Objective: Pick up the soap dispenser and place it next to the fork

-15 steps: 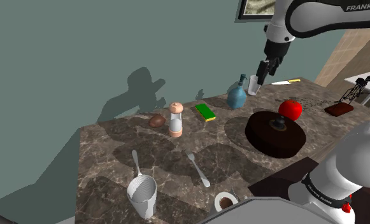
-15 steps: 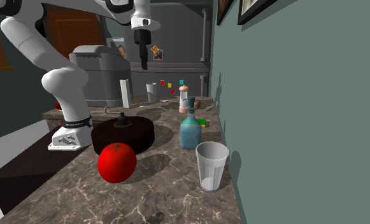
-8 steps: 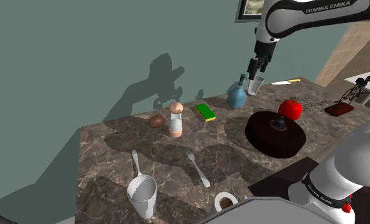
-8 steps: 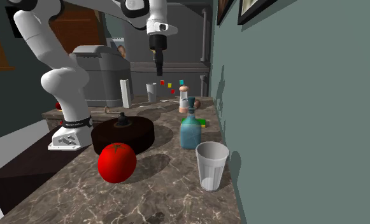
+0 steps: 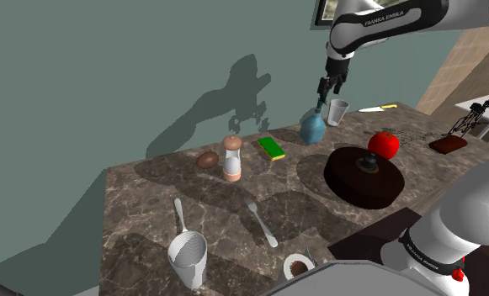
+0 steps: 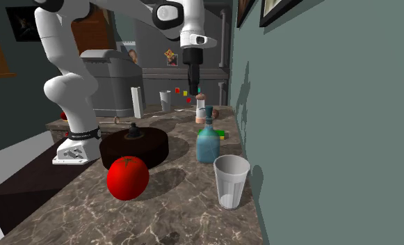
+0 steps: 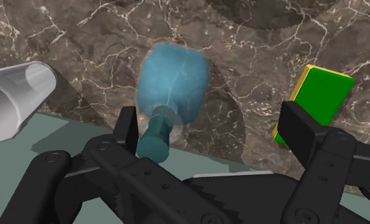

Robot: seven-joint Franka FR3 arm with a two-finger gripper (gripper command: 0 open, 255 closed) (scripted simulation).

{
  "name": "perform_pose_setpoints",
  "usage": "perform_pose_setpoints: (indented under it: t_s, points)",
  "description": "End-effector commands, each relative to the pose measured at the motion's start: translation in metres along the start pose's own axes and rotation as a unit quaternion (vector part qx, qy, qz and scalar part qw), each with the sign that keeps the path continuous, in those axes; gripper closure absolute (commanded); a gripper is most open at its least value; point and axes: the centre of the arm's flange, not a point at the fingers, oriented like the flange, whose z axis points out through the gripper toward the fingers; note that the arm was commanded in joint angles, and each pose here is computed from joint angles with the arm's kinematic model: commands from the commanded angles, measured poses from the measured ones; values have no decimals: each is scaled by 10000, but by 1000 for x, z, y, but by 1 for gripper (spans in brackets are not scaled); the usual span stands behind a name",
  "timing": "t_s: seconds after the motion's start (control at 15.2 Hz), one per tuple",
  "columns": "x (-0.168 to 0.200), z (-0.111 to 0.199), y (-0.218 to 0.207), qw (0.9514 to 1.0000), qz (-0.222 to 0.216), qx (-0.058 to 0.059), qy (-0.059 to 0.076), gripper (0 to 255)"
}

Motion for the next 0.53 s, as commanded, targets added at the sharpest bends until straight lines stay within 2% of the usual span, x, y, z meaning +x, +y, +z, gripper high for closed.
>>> perform_pose_setpoints:
  t_s: [0.0,0.2,0.46]
  points:
    - [20,12,17,10000,22,12,-11,0]
    - [47,28,41,10000,58,35,-27,0]
    - [47,49,41,10000,58,35,-27,0]
